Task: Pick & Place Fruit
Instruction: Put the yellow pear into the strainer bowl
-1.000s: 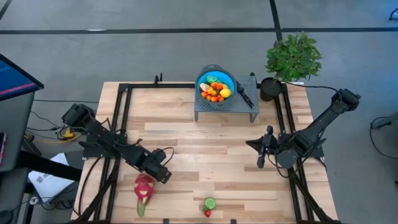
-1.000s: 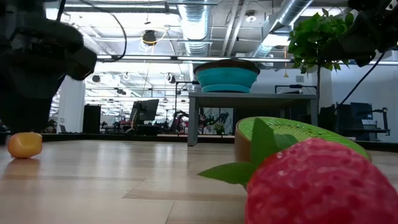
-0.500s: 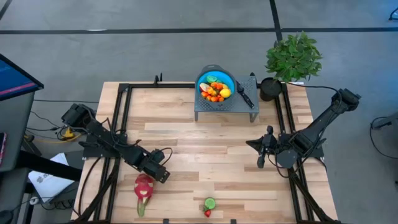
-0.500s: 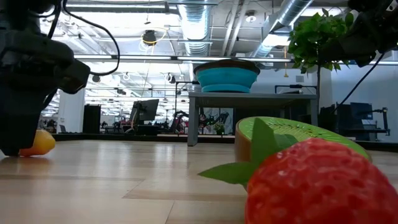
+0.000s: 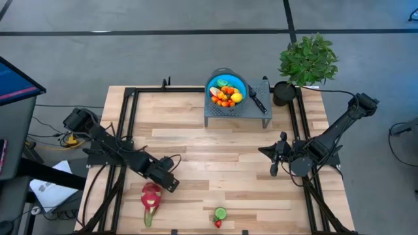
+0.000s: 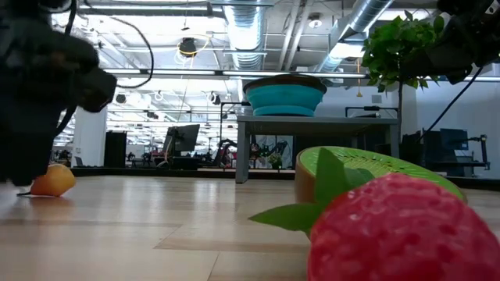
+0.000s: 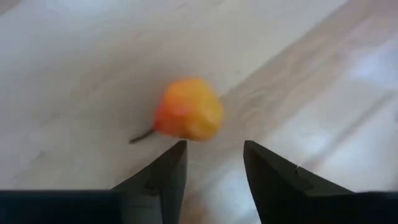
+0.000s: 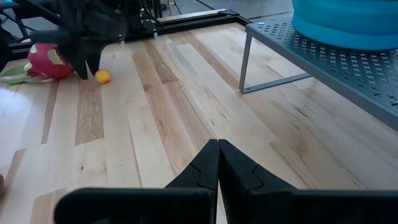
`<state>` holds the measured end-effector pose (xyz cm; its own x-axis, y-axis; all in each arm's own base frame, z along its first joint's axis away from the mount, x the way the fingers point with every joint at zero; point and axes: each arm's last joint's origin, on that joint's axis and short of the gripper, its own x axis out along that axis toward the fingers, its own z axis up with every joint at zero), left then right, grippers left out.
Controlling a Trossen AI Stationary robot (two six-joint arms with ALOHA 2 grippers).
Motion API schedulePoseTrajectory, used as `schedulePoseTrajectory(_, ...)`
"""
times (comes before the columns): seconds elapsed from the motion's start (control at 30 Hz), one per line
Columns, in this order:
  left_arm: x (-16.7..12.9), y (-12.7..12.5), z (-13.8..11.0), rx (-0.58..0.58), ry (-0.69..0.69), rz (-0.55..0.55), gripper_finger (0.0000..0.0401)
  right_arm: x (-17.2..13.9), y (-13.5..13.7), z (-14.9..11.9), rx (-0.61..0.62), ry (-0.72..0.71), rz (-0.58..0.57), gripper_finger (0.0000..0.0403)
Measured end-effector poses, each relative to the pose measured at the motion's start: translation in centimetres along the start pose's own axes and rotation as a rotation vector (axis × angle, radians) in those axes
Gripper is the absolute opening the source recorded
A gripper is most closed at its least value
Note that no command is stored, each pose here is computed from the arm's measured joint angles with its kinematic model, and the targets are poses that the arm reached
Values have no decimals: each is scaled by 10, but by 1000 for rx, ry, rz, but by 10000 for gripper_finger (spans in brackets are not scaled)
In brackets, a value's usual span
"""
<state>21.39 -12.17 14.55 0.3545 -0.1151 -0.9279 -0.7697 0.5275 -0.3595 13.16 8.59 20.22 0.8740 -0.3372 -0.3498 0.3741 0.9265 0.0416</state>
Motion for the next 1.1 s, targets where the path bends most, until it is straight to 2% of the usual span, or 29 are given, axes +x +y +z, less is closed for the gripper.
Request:
schedulePoseTrajectory(0.27,-42,-3,13,-44,-69,-182,138,0,0,0,1,2,-1,0)
schedulePoseTrajectory(0.33,-52,-3,15,-9,-109,-215,135,0,0,0,3,4,1,0)
schedulePoseTrajectory(0.4,-59,-3,16,101,-146,-239,131,0,0,-1,4,14,13,0)
schedulePoseTrajectory(0.5,-65,-2,15,400,-223,-228,125,0,0,-1,2,17,16,0)
schedulePoseTrajectory(0.6,-65,-2,15,570,-295,-183,120,0,0,-1,2,17,16,0)
schedulePoseTrajectory(0.8,-53,3,17,635,-305,-120,126,0,0,-1,18,18,16,0)
schedulePoseTrajectory(1.1,-26,35,5,681,-249,-50,131,0,0,-1,21,18,16,0)
